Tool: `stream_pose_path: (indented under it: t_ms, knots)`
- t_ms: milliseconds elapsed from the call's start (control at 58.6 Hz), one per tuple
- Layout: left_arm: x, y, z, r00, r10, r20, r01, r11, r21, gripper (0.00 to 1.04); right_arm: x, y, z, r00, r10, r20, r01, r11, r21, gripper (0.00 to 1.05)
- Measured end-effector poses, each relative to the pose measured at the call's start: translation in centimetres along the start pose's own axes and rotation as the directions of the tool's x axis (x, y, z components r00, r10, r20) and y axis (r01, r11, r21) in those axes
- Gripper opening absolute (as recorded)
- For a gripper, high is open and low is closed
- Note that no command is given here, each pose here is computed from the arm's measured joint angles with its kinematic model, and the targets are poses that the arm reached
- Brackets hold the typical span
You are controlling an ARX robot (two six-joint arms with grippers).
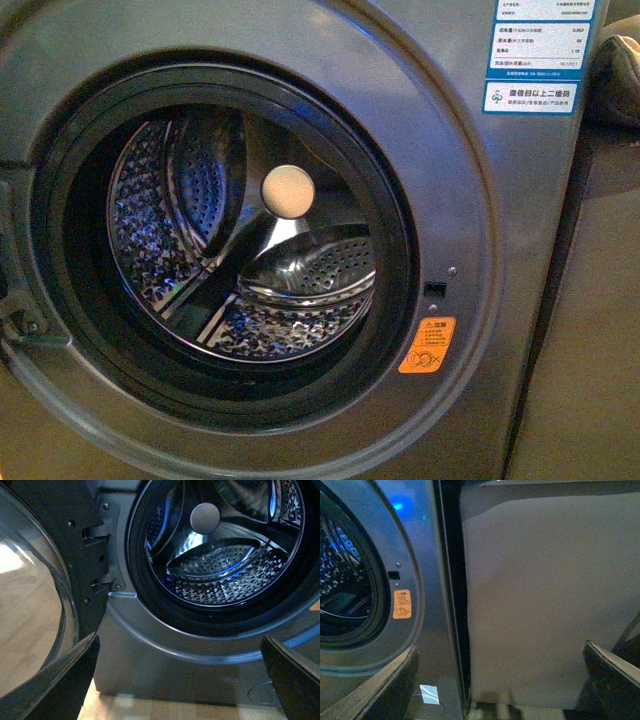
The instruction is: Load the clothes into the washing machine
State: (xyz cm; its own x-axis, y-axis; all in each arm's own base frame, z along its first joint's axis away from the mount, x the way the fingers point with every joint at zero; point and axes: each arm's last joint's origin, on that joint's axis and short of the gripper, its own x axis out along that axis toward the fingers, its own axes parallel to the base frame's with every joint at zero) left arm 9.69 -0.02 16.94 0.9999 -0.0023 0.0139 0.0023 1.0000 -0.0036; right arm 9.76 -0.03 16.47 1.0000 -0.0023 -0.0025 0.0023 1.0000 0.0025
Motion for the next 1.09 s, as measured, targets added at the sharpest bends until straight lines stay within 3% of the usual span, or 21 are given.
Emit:
stream_pose_path:
  t_ms: [632, 717, 785, 888, 1093]
  knots:
    - [0.0, 0.0, 0.0, 1.0, 0.0, 0.0, 0.0, 1.0, 0.0, 0.98, 0.0, 0.0, 0.0, 1.0, 0.016, 0.006, -0.016, 1.0, 0.005, 0.97]
    - [0.0, 0.0, 0.0, 1.0, -0.001, 0.0, 0.001, 1.0, 0.0, 0.98, -0.1, -0.2, 1.2, 0.977, 0.178, 0.118, -0.186, 0.98, 0.065, 0.97]
    - [0.0, 0.0, 0.0, 1.0, 0.0, 0.0, 0.0, 1.0, 0.0, 0.98, 0.0, -0.8, 1.5, 0.962, 0.234, 0.14, -0.248, 0.964, 0.096, 0.97]
    - [0.0, 0.0, 0.0, 1.0, 0.0, 0.0, 0.0, 1.0, 0.0, 0.98, 0.5, -2.6, 2.7, 0.959, 0.234, 0.163, -0.257, 0.956, 0.139, 0.97]
    - [0.0, 0.0, 0.0, 1.0, 0.0, 0.0, 0.0, 1.0, 0.0, 0.98, 1.2, -6.8, 8.0, 0.95, 0.187, 0.248, -0.219, 0.97, 0.105, 0.97]
